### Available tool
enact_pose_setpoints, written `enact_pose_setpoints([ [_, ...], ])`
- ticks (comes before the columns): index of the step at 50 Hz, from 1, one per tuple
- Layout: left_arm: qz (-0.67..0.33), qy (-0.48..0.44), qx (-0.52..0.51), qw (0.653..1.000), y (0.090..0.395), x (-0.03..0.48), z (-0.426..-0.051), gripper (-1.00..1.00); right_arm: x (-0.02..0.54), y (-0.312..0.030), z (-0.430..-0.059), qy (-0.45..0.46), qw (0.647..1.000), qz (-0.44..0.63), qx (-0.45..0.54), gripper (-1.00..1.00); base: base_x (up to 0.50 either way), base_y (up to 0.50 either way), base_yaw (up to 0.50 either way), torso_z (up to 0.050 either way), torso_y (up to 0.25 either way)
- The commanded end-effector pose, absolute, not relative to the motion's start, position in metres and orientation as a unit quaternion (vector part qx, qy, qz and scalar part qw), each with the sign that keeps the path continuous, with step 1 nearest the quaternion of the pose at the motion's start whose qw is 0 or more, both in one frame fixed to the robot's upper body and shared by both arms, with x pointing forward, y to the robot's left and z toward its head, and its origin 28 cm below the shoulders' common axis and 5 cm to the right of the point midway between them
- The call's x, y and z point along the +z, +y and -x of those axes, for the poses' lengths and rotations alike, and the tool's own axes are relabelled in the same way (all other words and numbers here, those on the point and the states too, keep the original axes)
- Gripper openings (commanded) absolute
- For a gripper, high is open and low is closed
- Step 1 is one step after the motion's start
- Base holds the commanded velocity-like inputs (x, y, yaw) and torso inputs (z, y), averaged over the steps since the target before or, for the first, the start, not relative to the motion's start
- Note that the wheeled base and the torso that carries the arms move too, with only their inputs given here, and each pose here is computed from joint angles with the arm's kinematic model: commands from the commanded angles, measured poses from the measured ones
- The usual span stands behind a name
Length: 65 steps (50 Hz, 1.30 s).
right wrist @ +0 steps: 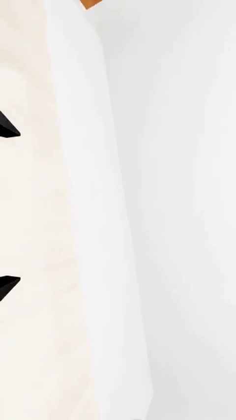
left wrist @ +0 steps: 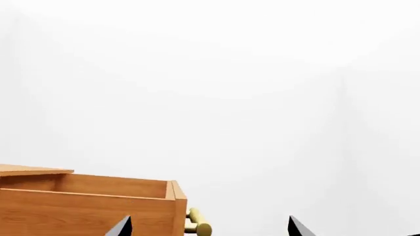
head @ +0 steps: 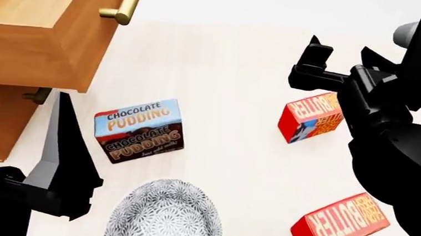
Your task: Put the butter at the front in the top drawer of the cabinet and close it.
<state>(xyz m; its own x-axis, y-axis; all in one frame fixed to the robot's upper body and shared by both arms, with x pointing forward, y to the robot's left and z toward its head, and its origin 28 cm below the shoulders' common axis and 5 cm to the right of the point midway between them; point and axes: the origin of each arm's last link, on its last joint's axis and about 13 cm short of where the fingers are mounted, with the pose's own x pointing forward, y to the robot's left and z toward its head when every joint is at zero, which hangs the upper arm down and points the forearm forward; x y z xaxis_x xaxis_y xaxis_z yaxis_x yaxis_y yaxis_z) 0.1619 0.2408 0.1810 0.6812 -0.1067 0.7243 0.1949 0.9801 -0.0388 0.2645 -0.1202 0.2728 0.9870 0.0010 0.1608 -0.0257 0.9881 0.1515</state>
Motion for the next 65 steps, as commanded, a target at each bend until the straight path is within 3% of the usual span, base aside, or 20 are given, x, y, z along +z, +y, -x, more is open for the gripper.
enact_pose_setpoints([
  [1,0.057,-0.392,-0.084,0.914,0.242,0.18,-0.16,1.0,0.277,-0.119,-0.264,-0.082,0.993,-0.079,0.005,1.0,0.0,0.0,0.0,0.0,-0.16],
  [14,0.055,-0.397,-0.086,0.912,0.242,0.18,-0.157,1.0,0.286,-0.121,-0.264,-0.083,0.991,-0.099,-0.023,1.0,0.0,0.0,0.0,0.0,-0.155],
  [38,0.062,-0.403,-0.081,0.91,0.245,0.177,-0.156,1.0,0.317,-0.111,-0.273,0.014,0.968,-0.19,-0.161,1.0,0.0,0.0,0.0,0.0,0.0],
  [65,0.062,-0.407,-0.078,0.908,0.249,0.176,-0.154,1.0,0.319,-0.1,-0.302,0.099,0.949,-0.251,-0.165,1.0,0.0,0.0,0.0,0.0,0.0],
])
